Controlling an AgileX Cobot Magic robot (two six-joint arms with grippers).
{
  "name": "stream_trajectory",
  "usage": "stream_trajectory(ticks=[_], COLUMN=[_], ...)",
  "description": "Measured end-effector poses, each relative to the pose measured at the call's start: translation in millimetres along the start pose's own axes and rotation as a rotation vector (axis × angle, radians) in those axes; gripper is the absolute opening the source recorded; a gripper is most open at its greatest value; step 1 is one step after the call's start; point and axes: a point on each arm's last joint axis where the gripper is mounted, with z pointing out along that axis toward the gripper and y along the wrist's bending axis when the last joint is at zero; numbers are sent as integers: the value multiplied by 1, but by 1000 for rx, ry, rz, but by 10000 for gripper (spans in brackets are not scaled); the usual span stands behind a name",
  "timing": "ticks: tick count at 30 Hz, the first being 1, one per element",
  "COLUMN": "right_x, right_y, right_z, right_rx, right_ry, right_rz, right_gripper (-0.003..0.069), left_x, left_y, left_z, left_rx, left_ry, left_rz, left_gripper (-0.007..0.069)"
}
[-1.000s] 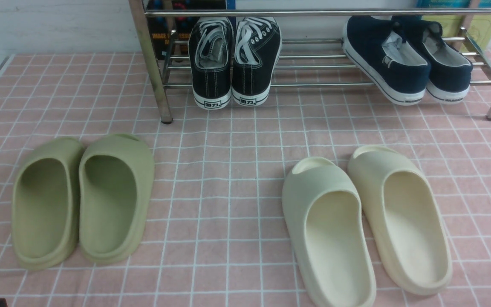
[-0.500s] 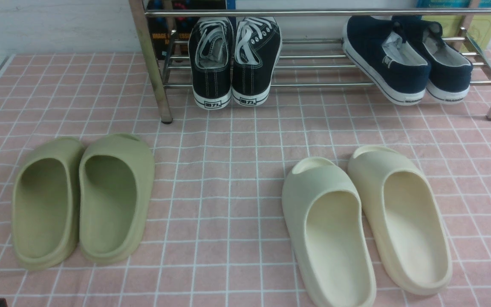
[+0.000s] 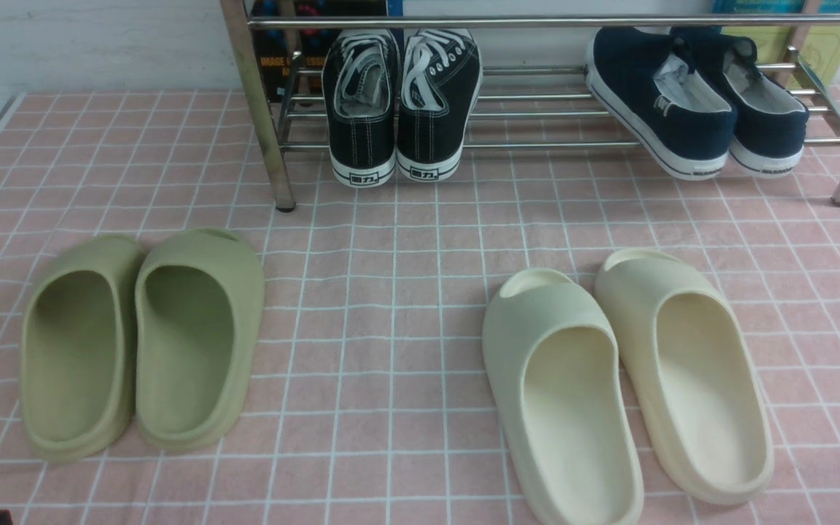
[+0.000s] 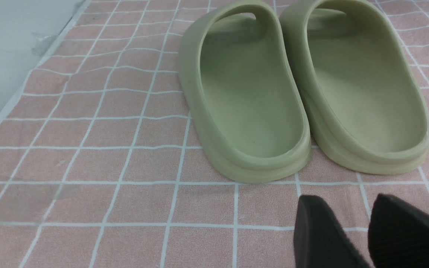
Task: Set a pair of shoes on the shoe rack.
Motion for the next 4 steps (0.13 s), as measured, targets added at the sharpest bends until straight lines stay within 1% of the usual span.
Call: stream_trajectory(ticks=[4], right_x=[0], right_y=[0], right_z=[0], right_rx=[0], right_ry=[0], right_rz=[0], right_gripper=[50], left_x=[0], left_y=[0], left_z=[0], left_rx=[0], left_ry=[0], left_rz=[0], left_gripper=[239])
